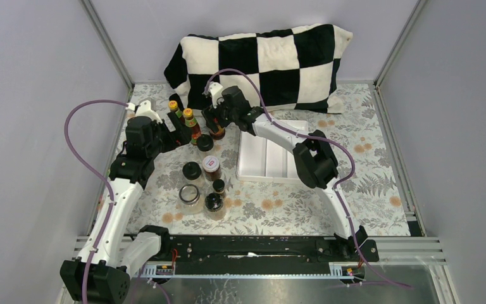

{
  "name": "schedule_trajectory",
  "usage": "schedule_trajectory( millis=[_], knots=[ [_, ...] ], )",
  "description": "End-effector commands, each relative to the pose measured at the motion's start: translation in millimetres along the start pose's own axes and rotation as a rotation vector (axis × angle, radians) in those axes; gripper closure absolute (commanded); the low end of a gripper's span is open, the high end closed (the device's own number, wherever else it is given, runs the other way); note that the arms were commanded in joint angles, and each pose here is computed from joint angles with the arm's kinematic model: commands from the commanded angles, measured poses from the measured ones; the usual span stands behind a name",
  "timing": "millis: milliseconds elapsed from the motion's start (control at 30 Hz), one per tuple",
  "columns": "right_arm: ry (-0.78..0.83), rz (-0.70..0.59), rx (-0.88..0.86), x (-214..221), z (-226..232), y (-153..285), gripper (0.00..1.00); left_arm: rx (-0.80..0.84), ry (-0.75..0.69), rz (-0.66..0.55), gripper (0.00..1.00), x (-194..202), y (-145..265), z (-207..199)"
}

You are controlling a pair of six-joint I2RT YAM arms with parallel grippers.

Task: Organize the condiment bottles
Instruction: Pick up the bottle from the center of the board.

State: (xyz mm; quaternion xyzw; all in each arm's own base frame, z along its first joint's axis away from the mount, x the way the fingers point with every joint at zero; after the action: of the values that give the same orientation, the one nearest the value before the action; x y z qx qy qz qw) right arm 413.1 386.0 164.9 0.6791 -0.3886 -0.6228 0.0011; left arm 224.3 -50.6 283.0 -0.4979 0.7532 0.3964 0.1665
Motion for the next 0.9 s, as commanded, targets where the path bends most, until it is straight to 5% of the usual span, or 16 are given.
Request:
schedule_trajectory(
  millis=[0,367,867],
  knots=[
    [0.023,-0.118,0.045,-38,-10,10,0.22,0.032,-0.026,-0.018,0.01,-2,-1,-1],
    [0.005,-0.124,0.042,-37,-9,11,0.53,0.041,-0.029,-0.013,0.01,-1,0,-1],
    [-0.004,-0.159,0.144,-40,-11,43,0.59,0.046,-0.030,-0.008,0.01,-1,0,-1]
  ],
)
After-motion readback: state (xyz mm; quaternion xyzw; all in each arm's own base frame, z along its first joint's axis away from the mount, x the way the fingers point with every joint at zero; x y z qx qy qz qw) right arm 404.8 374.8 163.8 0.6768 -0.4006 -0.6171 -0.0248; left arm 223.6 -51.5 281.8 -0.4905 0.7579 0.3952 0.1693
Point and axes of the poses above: each gripper's point midway between its finger pads, its own y axis back along the fingers, its own z axis along the line the jaws close on, x = y × z, the point moved 10 cm from there along y, back along the fingers, and after that the axes turned 15 degrees about y, right-handed, at the moved point
